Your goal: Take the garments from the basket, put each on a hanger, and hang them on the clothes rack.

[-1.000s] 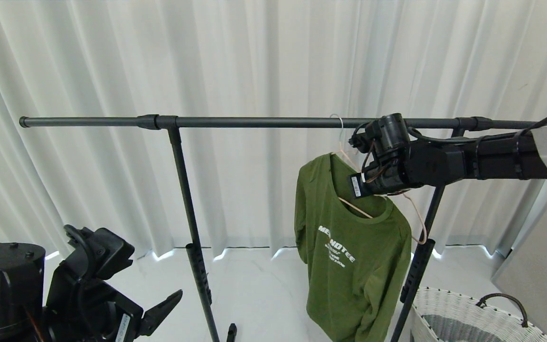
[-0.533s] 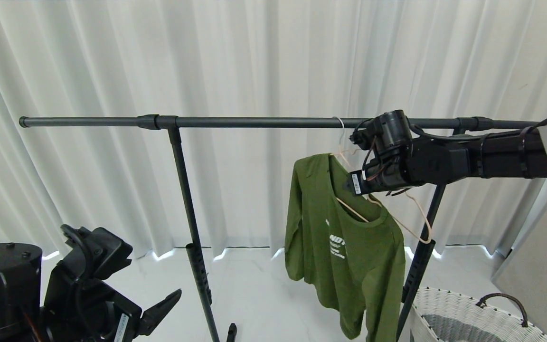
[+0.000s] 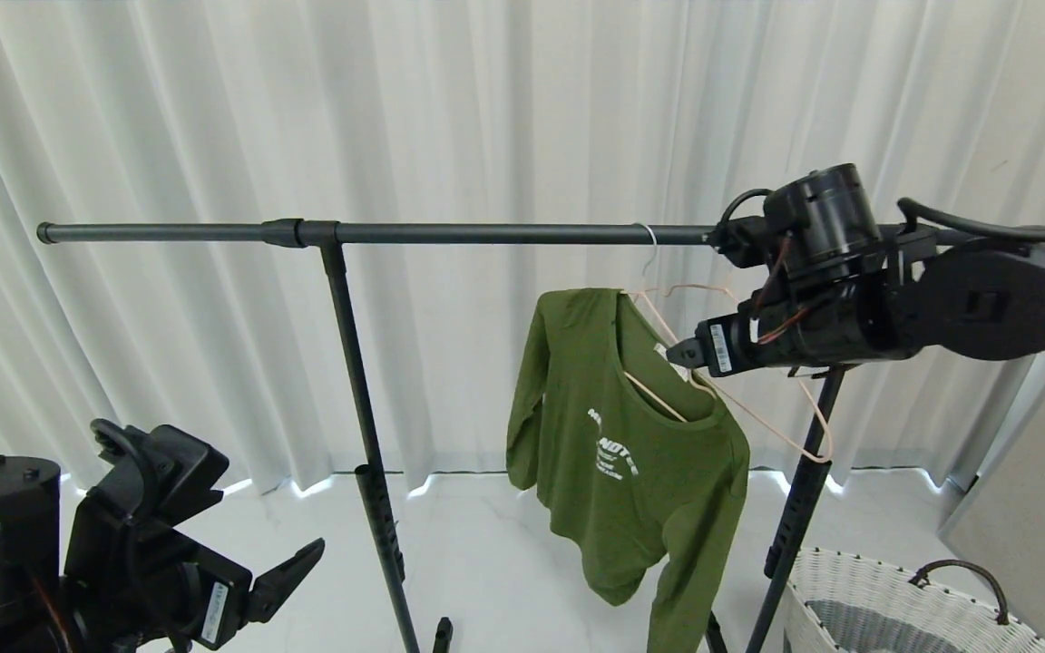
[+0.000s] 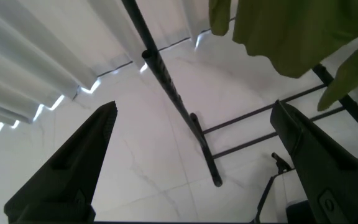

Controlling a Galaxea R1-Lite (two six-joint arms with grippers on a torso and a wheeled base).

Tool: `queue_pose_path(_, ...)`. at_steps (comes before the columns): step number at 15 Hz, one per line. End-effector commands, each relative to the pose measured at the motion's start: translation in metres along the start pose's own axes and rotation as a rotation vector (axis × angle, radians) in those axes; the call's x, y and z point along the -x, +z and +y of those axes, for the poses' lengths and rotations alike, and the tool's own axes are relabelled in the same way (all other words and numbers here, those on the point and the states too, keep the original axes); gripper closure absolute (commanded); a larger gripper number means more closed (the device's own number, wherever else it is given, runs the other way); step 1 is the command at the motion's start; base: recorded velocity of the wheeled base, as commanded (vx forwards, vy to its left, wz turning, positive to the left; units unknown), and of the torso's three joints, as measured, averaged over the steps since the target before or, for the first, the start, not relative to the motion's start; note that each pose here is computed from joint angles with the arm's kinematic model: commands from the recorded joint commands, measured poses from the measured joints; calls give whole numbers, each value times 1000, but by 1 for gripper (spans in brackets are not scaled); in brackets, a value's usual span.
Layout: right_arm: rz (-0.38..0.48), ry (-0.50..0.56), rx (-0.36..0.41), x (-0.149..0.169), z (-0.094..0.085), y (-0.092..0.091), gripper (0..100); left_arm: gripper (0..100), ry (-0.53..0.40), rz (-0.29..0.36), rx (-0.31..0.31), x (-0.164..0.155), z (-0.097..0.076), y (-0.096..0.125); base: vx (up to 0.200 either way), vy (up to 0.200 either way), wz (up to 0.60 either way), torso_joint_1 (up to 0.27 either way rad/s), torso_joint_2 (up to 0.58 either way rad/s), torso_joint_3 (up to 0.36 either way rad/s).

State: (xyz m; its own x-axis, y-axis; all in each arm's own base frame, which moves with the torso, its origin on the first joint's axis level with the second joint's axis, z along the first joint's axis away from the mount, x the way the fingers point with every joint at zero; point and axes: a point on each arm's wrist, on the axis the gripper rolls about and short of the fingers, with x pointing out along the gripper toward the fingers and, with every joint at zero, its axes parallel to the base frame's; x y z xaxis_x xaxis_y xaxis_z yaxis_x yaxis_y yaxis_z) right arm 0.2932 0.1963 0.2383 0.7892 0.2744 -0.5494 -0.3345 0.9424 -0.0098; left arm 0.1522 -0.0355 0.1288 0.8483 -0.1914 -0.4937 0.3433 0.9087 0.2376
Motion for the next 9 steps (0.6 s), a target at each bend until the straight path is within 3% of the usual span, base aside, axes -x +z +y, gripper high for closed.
queue_pose_path(1, -74, 15, -7, 55, -8, 0, 0, 0, 20, 1, 10, 0, 4, 0, 0, 0, 0, 0, 0, 0)
queue_pose_path(2, -98, 14, -15, 70, -13, -1, 0, 0, 29, 2, 16, 0, 5, 0, 0, 0, 0, 0, 0, 0)
queue_pose_path(6, -119, -27, 14, 98, -35, -12, 0, 0, 55, -16, 16, 0, 7, 2, -200, 0, 0, 7, 6, 4)
queue_pose_path(9, -80, -95, 112, 110, -56, -33, 0, 0, 62, -14, 17, 0, 7, 2, -200, 0, 0, -7, 4, 7)
